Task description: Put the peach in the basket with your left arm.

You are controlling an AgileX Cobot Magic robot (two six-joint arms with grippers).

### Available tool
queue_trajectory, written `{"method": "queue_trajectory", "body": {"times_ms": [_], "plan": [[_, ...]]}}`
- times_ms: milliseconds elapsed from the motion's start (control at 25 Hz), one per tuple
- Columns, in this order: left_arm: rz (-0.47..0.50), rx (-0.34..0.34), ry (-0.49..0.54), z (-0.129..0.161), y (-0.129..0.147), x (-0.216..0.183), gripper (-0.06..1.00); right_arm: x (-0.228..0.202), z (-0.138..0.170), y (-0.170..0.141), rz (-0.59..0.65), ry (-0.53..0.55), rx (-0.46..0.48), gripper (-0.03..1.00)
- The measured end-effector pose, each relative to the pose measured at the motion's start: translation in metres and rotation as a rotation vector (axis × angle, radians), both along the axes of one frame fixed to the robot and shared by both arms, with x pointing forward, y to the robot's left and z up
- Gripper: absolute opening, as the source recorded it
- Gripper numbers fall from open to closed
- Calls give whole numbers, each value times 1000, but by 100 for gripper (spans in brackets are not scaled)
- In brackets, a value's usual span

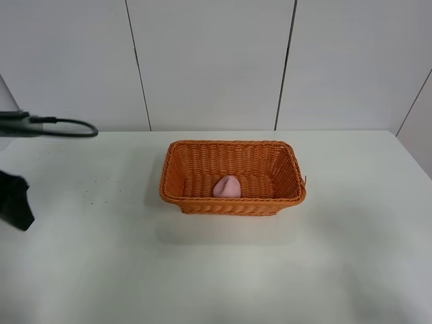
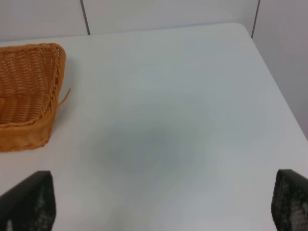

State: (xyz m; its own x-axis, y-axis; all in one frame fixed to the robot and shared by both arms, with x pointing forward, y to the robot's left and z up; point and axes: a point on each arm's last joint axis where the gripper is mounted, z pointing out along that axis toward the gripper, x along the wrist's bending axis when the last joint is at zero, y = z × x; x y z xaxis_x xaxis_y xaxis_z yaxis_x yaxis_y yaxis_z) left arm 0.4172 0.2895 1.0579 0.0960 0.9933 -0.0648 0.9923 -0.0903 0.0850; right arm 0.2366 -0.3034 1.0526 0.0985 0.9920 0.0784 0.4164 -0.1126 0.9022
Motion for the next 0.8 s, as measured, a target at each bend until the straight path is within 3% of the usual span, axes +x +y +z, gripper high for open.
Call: {"method": "queue_trajectory", "body": {"times_ms": [160,400,600,800], "plan": [[3,13,-97,-5,3,-58,85,0,0,0,0,0,0,69],[20,2,-345,-25,5,-115,85,0,0,0,0,0,0,69],[31,-9,-557,-20,6,-145,85,0,0,0,0,0,0,69],[32,-16,-687,-18,7,-163,85,0,0,0,0,0,0,69]]}}
